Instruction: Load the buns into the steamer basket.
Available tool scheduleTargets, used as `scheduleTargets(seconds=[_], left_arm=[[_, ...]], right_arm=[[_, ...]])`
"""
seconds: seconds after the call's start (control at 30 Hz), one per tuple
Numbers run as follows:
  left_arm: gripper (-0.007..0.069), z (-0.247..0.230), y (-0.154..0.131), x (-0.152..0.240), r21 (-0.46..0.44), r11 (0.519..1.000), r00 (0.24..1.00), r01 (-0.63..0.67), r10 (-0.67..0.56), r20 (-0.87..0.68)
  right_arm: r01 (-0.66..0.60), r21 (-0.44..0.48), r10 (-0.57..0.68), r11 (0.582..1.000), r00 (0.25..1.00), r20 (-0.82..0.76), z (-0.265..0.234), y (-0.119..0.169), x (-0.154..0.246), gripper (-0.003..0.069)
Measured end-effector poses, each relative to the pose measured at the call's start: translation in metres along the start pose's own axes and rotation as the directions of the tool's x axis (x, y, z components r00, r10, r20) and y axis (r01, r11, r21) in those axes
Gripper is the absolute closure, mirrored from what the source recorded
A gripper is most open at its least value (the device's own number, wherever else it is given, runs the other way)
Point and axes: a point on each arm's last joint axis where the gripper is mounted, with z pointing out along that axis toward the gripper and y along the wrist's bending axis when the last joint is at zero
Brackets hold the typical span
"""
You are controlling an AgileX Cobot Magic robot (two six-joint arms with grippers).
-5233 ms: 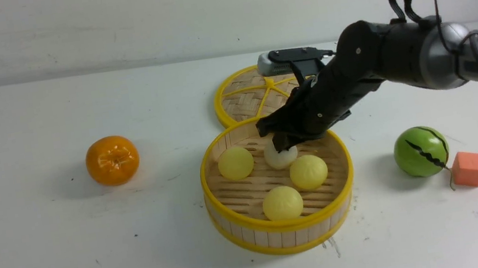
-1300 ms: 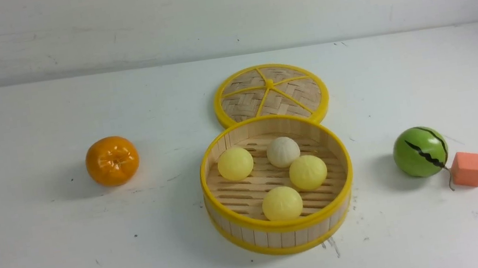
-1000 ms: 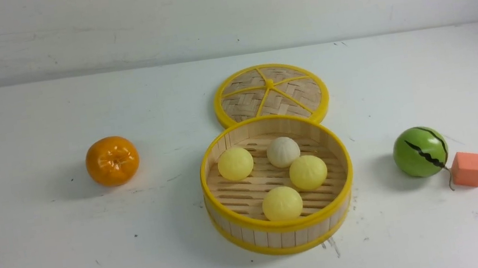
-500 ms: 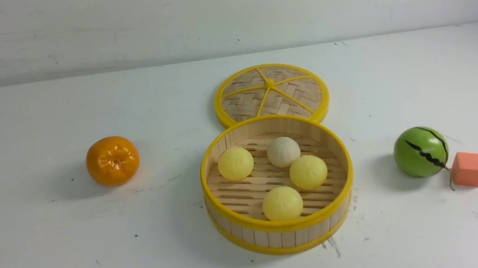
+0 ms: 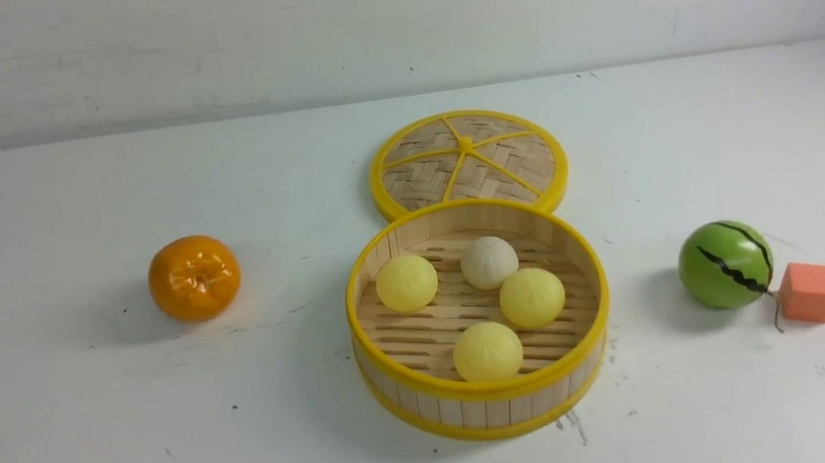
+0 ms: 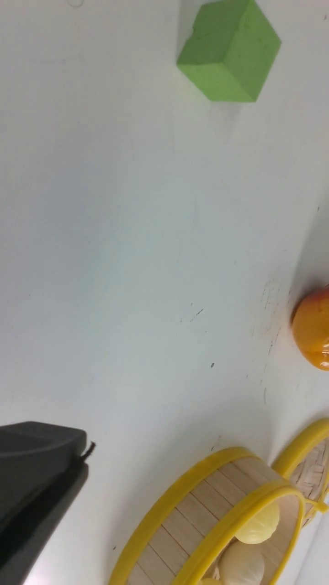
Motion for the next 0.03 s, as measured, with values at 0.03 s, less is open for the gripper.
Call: scheduleTargets(seconds=[0.03], left_arm=[[0.0638,0.0,0.0,0.0,0.0,1.0,1.0,0.0,0.0,0.0]], right_arm=[[0.0,0.0,0.0,1.0,1.0,0.0,0.0,0.0,0.0,0.0606]])
